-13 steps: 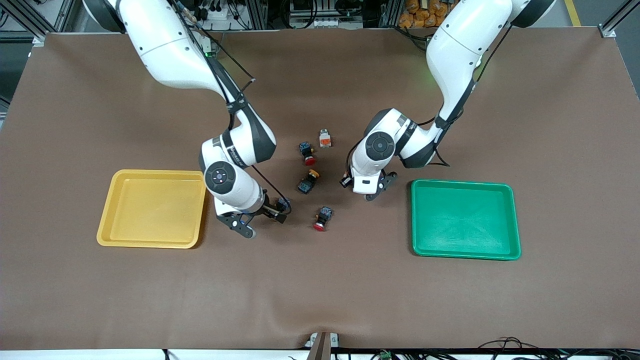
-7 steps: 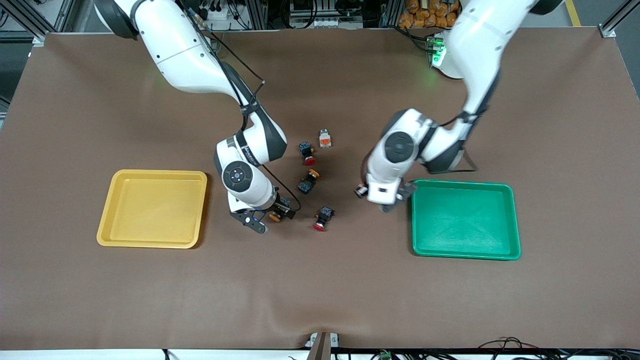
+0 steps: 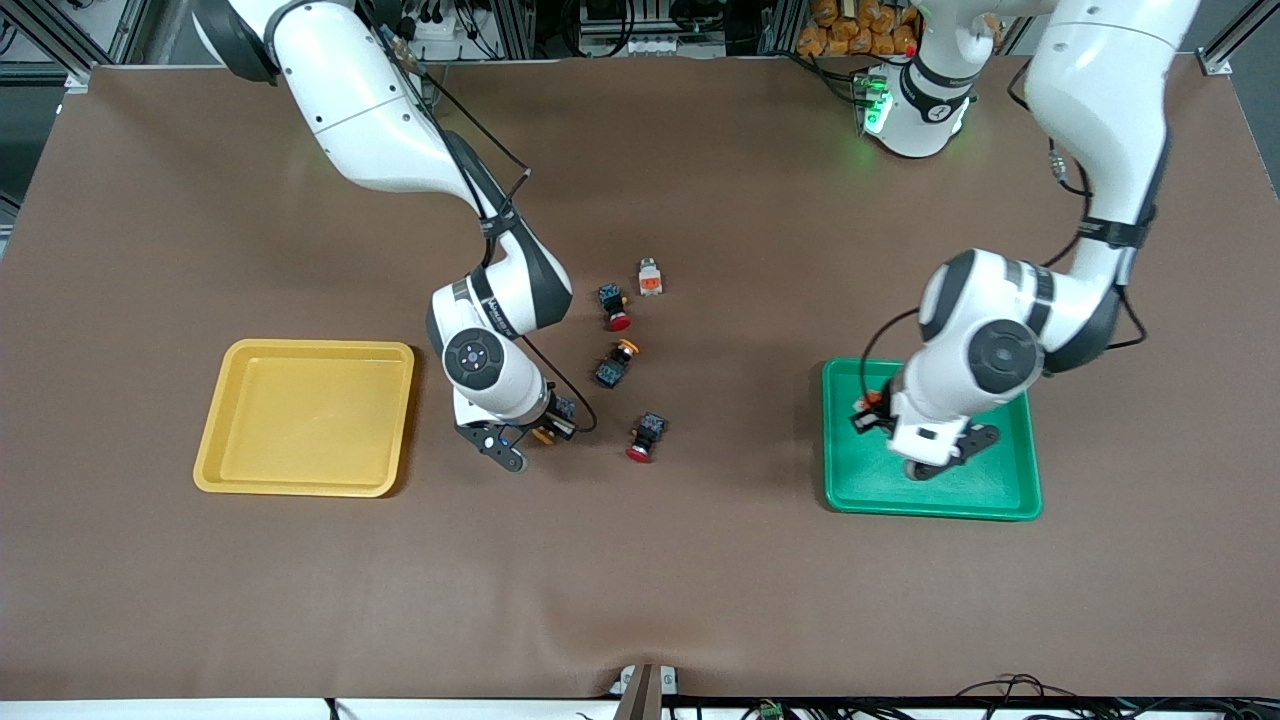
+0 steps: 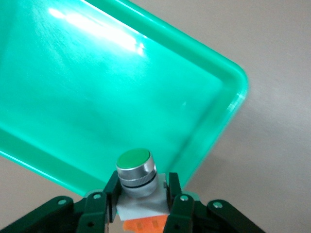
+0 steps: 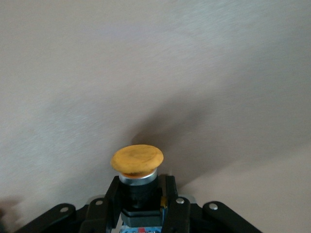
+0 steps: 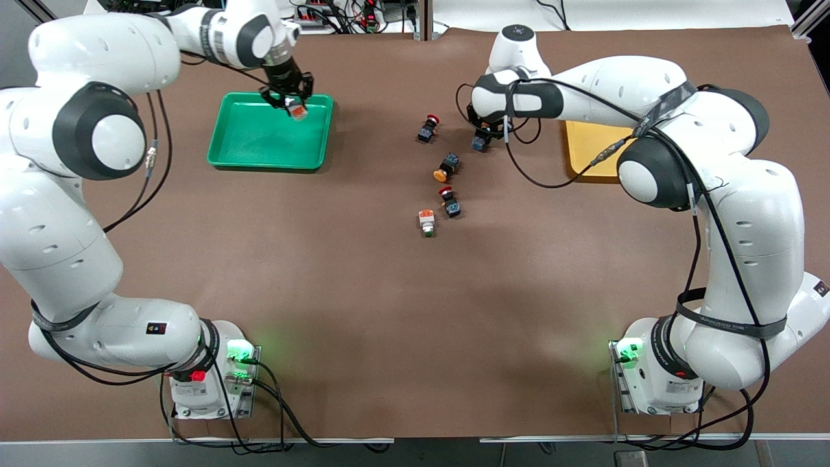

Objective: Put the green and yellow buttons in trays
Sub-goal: 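Place the green and yellow buttons in their matching trays with both grippers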

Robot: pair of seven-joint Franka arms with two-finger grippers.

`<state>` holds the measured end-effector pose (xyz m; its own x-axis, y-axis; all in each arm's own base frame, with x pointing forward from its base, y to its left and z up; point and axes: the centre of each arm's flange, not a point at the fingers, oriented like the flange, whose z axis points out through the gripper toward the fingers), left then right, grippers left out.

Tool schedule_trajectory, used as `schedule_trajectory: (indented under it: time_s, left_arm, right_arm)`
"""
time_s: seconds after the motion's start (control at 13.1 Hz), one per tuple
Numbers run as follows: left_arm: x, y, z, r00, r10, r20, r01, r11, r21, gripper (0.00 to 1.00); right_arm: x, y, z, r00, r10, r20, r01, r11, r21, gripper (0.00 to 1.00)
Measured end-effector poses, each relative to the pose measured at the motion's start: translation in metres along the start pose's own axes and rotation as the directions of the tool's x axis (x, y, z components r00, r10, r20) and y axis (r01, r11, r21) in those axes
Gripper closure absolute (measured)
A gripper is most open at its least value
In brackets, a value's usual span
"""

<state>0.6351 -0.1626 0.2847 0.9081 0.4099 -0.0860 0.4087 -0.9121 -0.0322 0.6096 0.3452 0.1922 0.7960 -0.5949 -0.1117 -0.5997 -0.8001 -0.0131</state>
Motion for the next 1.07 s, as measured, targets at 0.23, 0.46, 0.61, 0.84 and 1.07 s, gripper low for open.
schedule_trajectory:
  time_s: [0.23,0.46,0.61,0.84,1.07]
  left_arm:
    - [0.025,-0.036,0.018,1.000,0.029,-0.008,-0.028,0.998,0.057,0.58]
    - [0.041,-0.063,0.047,1.000,0.020,-0.007,-0.019,0.996,0.089,0.58]
    - [0.045,-0.066,0.061,1.000,0.022,-0.013,-0.021,0.996,0.082,0.58]
    - [0.047,-0.066,0.070,0.999,0.038,-0.025,-0.036,0.995,0.088,0.57]
    - [0.049,-0.066,0.069,0.999,0.039,-0.030,-0.036,0.996,0.086,0.29]
  right_arm:
    - [0.039,0.026,-0.047,0.999,0.043,0.017,-0.042,0.995,-0.087,0.61]
    - [0.084,0.073,-0.114,0.999,0.003,0.050,0.005,0.988,-0.153,0.61]
    - [0.127,0.116,-0.131,0.995,-0.052,0.091,0.066,0.985,-0.158,0.61]
    - [0.194,0.191,-0.120,0.974,-0.170,0.152,0.191,0.972,-0.136,0.61]
    - [0.236,0.248,-0.100,0.966,-0.222,0.130,0.236,0.967,-0.098,0.61]
